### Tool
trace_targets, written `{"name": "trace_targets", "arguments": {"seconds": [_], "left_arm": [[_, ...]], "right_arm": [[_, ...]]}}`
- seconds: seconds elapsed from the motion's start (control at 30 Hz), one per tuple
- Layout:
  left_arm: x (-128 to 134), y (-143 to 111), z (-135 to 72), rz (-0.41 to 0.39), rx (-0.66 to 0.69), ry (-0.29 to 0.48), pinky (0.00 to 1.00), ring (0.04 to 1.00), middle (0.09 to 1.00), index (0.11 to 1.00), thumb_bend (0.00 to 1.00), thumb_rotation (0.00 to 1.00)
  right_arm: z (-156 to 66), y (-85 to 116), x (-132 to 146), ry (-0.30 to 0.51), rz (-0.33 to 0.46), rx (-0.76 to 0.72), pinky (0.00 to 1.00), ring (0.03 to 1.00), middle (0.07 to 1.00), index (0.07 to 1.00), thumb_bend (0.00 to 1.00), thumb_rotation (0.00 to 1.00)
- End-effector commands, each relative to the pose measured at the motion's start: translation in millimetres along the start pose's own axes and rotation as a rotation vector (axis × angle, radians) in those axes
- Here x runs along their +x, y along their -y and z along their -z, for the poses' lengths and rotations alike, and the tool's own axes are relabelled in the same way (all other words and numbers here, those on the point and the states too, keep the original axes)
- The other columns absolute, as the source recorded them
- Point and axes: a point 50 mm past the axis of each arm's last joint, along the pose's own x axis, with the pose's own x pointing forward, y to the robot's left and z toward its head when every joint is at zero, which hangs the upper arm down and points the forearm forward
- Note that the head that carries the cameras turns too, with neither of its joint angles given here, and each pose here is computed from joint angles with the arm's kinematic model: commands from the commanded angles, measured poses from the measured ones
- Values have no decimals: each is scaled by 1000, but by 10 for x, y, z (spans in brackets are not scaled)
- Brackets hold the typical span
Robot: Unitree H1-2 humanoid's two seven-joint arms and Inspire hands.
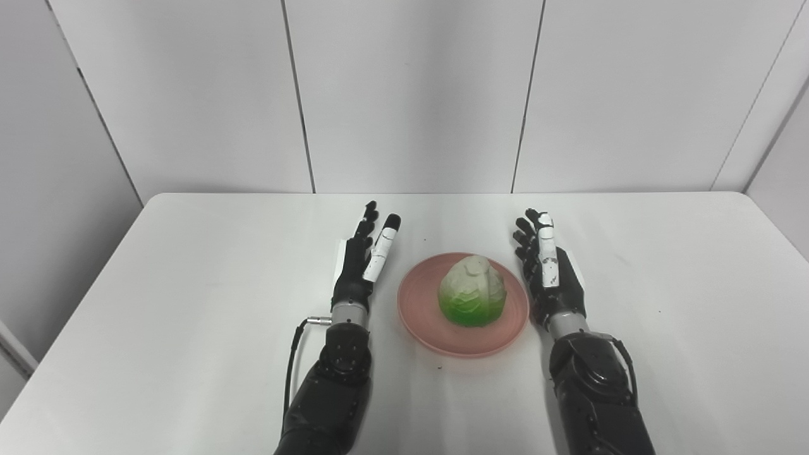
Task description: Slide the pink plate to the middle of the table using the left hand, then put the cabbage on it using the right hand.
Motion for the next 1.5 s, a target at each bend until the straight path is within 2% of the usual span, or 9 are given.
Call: {"name": "trace_targets", "arguments": {"seconds": [0.0,0.13,0.3,0.67,1.47], "left_arm": [[21,34,-93,-36,-70,19,999,1000,1000,991,784,947],[-7,42,-81,-78,-167,-35,1000,1000,1000,1000,867,984],[11,18,-83,-78,-180,-45,1000,1000,1000,1000,886,1000],[14,-37,-76,-60,-187,-51,1000,1000,1000,1000,881,992],[-16,-105,3,-33,-170,-63,1000,1000,1000,1000,885,975]], "right_arm": [[-142,-64,65,71,-4,-16,1000,969,946,953,949,1000],[-91,-25,44,68,20,-40,1000,966,932,935,926,1000],[-41,-5,30,67,17,-90,1000,971,934,929,907,1000],[-18,16,18,82,5,-147,1000,947,914,908,900,1000],[24,0,0,62,8,-134,1000,933,912,903,886,1000]]}}
